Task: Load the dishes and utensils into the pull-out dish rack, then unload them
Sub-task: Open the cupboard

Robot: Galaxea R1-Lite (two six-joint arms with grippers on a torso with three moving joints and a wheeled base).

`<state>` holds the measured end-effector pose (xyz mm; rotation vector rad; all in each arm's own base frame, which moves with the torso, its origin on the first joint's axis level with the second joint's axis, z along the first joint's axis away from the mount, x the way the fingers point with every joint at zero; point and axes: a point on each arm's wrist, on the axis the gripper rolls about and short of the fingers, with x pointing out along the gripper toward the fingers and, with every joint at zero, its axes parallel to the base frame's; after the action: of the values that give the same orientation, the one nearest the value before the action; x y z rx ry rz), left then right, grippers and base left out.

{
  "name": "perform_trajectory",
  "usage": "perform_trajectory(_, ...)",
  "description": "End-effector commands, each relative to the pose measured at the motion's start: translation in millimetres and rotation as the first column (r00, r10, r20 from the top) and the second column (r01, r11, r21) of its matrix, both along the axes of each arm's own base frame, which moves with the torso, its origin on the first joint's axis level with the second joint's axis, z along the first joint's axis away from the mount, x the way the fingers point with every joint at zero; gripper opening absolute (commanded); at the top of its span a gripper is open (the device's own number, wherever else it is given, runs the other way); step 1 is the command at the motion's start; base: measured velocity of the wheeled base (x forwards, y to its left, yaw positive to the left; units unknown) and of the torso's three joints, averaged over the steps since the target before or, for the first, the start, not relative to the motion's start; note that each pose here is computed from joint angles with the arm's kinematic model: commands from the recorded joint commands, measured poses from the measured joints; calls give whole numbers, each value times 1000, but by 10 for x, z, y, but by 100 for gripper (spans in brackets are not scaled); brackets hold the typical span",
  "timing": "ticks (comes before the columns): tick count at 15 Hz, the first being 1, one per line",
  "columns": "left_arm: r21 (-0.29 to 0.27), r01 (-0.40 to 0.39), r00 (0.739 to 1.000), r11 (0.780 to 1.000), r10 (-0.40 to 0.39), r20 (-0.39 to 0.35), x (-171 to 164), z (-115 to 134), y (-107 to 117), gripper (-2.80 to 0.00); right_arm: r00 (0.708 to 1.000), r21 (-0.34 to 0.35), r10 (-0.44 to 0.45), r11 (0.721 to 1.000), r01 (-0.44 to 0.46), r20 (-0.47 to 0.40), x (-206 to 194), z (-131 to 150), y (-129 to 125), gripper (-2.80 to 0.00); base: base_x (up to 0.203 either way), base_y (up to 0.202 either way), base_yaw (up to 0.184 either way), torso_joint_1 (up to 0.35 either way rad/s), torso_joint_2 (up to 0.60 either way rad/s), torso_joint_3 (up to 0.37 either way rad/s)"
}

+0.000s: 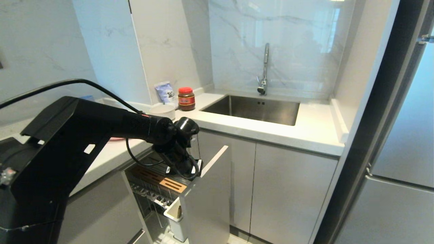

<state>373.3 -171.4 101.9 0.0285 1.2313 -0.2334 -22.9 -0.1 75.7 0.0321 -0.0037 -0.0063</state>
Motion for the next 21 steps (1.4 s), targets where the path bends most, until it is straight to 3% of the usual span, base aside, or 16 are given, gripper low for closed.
perform_trajectory(1,0,12,1000,1000,-12,-13,-48,-16,-60,-280,1000,0,0,1000,0,1,-1,-4,0,-280,0,0,0,0,0,0)
perform_trajectory(4,-16,12,1000,1000,-12,-21,-104,-12,-161,-280,1000,0,0,1000,0,3,-2,-2,0,-280,0,0,0,0,0,0)
perform_trajectory(8,-166,43,996,985,-56,-74,-179,92,-213,-280,1000,0,0,1000,0,2,-2,-1,0,-280,0,0,0,0,0,0)
perform_trajectory(14,-183,72,990,980,-92,-106,-298,54,-368,-280,1000,0,0,1000,0,1,-1,-4,0,-280,0,0,0,0,0,0)
perform_trajectory(21,-246,93,980,965,-132,-150,-419,62,-503,-280,1000,0,0,1000,0,3,-2,-1,0,-280,0,0,0,0,0,0)
